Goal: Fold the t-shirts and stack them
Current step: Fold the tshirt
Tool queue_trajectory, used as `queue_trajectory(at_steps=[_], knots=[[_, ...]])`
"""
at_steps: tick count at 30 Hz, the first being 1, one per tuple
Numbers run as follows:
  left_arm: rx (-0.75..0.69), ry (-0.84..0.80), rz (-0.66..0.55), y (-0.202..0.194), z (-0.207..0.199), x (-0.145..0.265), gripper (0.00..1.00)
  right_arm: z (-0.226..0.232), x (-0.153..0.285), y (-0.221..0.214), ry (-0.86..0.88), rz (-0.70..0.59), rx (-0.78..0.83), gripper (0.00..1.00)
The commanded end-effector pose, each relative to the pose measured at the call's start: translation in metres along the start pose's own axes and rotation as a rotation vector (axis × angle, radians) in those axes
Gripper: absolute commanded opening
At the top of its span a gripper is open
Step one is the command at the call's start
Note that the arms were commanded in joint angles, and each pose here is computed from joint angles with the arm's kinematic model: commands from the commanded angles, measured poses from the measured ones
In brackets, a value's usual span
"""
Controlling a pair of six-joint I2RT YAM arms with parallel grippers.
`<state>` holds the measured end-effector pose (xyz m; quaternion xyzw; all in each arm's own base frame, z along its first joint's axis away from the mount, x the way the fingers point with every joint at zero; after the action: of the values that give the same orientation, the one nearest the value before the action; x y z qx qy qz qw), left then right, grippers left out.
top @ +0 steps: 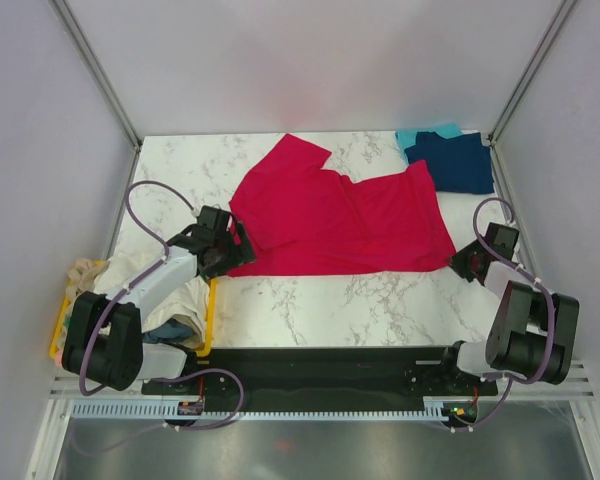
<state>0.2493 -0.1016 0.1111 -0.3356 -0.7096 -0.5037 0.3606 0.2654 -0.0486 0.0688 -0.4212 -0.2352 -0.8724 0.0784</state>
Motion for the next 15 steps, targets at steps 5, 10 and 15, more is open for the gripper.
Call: queue_trajectory(at_steps=[5, 10, 15], knots=[[0.028, 0.03, -0.062, 0.008, 0.003, -0.004, 0.93, 0.002, 0.003, 0.035, -0.025, -0.131, -0.025, 0.0], [0.031, -0.001, -0.069, 0.006, 0.0, 0.002, 0.92, -0.036, 0.045, 0.058, -0.151, -0.298, -0.154, 0.0], [0.032, -0.021, -0.04, -0.006, -0.003, -0.005, 0.91, -0.044, 0.059, 0.05, -0.129, -0.321, -0.18, 0.0]])
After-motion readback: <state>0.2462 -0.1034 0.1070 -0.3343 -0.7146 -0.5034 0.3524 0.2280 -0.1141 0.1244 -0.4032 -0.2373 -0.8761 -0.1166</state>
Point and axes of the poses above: each gripper's point midway between its finger pads, its own x axis back along the fingers, its own z axis along the line the jaws close on, y = z × x, the point moved 6 cm from there along x, back along the fingers, and after that the axes turned 7 degrees about -x, right-handed, at the moved point
